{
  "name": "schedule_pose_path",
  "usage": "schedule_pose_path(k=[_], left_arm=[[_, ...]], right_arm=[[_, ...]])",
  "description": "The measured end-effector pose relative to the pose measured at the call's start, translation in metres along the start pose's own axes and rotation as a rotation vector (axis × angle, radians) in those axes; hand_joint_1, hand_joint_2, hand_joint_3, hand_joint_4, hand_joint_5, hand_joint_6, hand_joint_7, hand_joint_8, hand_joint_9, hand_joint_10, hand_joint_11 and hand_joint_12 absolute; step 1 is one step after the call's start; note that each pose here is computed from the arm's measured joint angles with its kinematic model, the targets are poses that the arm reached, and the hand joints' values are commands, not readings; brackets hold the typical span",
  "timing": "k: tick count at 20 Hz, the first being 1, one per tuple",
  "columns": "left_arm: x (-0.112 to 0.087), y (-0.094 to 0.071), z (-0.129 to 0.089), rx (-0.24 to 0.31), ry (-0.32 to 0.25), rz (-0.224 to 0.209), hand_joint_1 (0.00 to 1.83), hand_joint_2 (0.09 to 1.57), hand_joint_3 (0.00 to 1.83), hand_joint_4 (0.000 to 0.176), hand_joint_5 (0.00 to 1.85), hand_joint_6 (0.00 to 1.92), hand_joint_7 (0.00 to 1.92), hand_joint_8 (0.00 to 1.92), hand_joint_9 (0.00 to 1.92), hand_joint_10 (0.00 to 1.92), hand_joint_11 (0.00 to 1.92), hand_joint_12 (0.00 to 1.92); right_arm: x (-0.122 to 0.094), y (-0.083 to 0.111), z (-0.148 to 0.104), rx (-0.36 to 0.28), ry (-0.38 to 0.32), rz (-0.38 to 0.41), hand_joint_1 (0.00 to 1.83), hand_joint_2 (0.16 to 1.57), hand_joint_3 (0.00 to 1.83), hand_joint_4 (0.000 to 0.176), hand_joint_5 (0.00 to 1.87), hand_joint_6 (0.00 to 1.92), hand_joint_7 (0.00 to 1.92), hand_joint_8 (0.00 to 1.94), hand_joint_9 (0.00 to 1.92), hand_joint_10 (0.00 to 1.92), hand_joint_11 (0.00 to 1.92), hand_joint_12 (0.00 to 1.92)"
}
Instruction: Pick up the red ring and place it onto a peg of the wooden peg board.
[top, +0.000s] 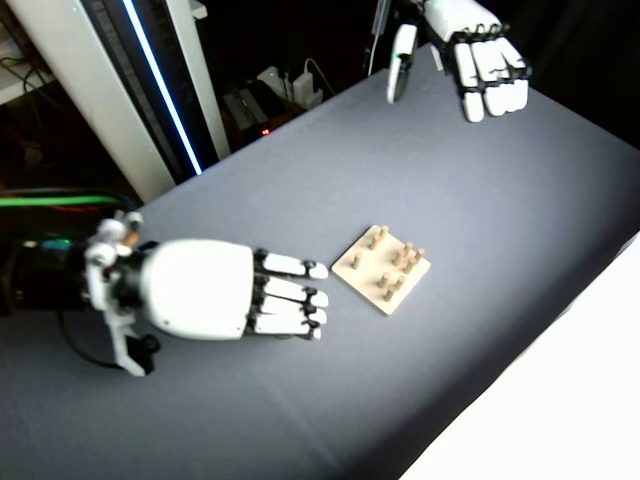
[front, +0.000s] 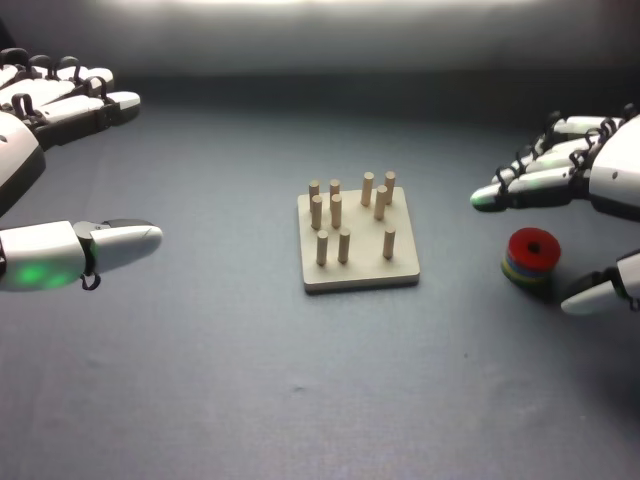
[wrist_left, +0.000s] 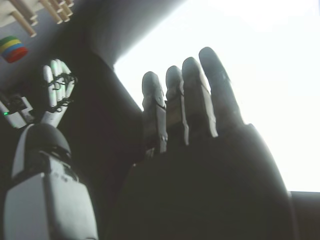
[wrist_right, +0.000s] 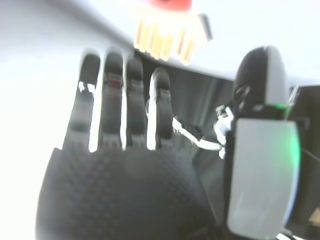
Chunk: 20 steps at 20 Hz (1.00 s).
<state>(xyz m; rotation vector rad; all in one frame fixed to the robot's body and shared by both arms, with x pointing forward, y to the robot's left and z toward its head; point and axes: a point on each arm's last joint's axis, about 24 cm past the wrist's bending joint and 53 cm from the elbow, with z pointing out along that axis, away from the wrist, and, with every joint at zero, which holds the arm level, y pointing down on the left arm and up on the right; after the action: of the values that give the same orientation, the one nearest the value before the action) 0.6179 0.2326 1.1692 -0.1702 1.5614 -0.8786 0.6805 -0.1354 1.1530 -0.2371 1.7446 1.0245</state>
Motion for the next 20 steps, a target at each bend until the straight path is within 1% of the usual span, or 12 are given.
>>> schedule_pose_path(k=[2, 3, 4, 5, 6, 7, 9, 11, 13, 15, 17, 20], left_arm=[[0.004, -0.005, 0.0, 0.021, 0.017, 0.01, 0.38, 1.03, 0.0, 0.021, 0.37, 0.0, 0.24, 0.0, 0.2, 0.01, 0.0, 0.61], [0.006, -0.006, 0.0, 0.026, 0.021, 0.012, 0.39, 1.03, 0.0, 0.017, 0.37, 0.0, 0.25, 0.0, 0.21, 0.0, 0.0, 0.64], [0.005, -0.006, 0.0, 0.025, 0.019, 0.011, 0.37, 1.03, 0.0, 0.021, 0.36, 0.0, 0.23, 0.0, 0.19, 0.0, 0.0, 0.64], [0.004, -0.005, 0.0, 0.018, 0.013, 0.007, 0.38, 1.02, 0.0, 0.0, 0.38, 0.0, 0.24, 0.0, 0.2, 0.0, 0.0, 0.68], [0.004, -0.004, 0.0, 0.017, 0.012, 0.006, 0.38, 1.02, 0.0, 0.0, 0.38, 0.0, 0.24, 0.0, 0.2, 0.0, 0.0, 0.68], [0.003, -0.004, 0.0, 0.014, 0.01, 0.005, 0.38, 1.02, 0.0, 0.0, 0.4, 0.0, 0.25, 0.0, 0.2, 0.0, 0.0, 0.63], [0.003, -0.003, 0.0, 0.013, 0.01, 0.004, 0.4, 1.03, 0.0, 0.0, 0.4, 0.0, 0.28, 0.0, 0.22, 0.01, 0.0, 0.62], [0.004, -0.003, -0.001, 0.013, 0.015, 0.004, 0.41, 1.02, 0.0, 0.0, 0.4, 0.0, 0.28, 0.0, 0.24, 0.01, 0.0, 0.75], [0.006, -0.003, -0.001, 0.015, 0.019, 0.005, 0.41, 1.02, 0.0, 0.0, 0.41, 0.0, 0.28, 0.0, 0.23, 0.0, 0.0, 0.7], [0.006, -0.003, -0.001, 0.014, 0.02, 0.005, 0.43, 1.03, 0.0, 0.0, 0.39, 0.0, 0.24, 0.0, 0.19, 0.0, 0.0, 0.65], [0.006, -0.003, -0.001, 0.014, 0.019, 0.004, 0.45, 1.03, 0.0, 0.0, 0.4, 0.0, 0.26, 0.0, 0.21, 0.0, 0.0, 0.73], [0.009, -0.003, -0.001, 0.013, 0.024, -0.003, 0.42, 1.03, 0.0, 0.005, 0.4, 0.0, 0.25, 0.0, 0.21, 0.0, 0.0, 0.76]], right_arm=[[-0.002, -0.002, 0.001, 0.007, -0.003, 0.001, 0.83, 0.93, 0.0, 0.105, 0.33, 0.0, 0.39, 0.0, 0.41, 0.0, 0.1, 0.83], [-0.001, -0.001, 0.001, 0.005, 0.0, -0.003, 0.84, 0.93, 0.0, 0.095, 0.33, 0.0, 0.4, 0.0, 0.43, 0.0, 0.1, 0.88], [0.001, -0.001, 0.002, 0.004, 0.005, -0.008, 0.85, 0.94, 0.0, 0.105, 0.34, 0.0, 0.39, 0.0, 0.41, 0.0, 0.06, 0.88], [0.0, -0.001, 0.002, 0.005, 0.004, -0.006, 0.98, 0.95, 0.0, 0.092, 0.39, 0.0, 0.43, 0.0, 0.45, 0.01, 0.1, 0.94], [0.0, -0.001, 0.002, 0.005, 0.004, -0.005, 0.98, 0.95, 0.0, 0.092, 0.39, 0.0, 0.43, 0.0, 0.45, 0.01, 0.1, 0.94], [0.0, -0.001, 0.002, 0.005, 0.004, -0.006, 1.02, 0.95, 0.0, 0.067, 0.42, 0.0, 0.51, 0.01, 0.53, 0.02, 0.13, 0.99], [0.002, -0.003, 0.001, 0.011, 0.012, -0.011, 1.02, 0.96, 0.0, 0.049, 0.42, 0.0, 0.53, 0.0, 0.57, 0.02, 0.15, 1.11], [0.005, -0.006, 0.003, 0.023, 0.023, -0.017, 1.04, 0.96, 0.0, 0.043, 0.44, 0.0, 0.51, 0.0, 0.57, 0.01, 0.13, 1.18], [0.012, -0.012, 0.007, 0.041, 0.042, -0.023, 1.08, 0.96, 0.0, 0.038, 0.47, 0.0, 0.51, 0.0, 0.56, 0.0, 0.12, 1.14], [0.017, -0.016, 0.01, 0.056, 0.054, -0.024, 1.05, 0.96, 0.0, 0.049, 0.49, 0.0, 0.51, 0.0, 0.55, 0.0, 0.13, 1.1], [0.02, -0.021, 0.012, 0.071, 0.061, -0.024, 1.08, 0.94, 0.0, 0.019, 0.52, 0.01, 0.55, 0.01, 0.58, 0.01, 0.18, 1.11], [0.022, -0.024, 0.015, 0.085, 0.068, -0.025, 1.16, 0.92, 0.0, 0.0, 0.61, 0.01, 0.66, 0.01, 0.67, 0.02, 0.24, 1.13]])
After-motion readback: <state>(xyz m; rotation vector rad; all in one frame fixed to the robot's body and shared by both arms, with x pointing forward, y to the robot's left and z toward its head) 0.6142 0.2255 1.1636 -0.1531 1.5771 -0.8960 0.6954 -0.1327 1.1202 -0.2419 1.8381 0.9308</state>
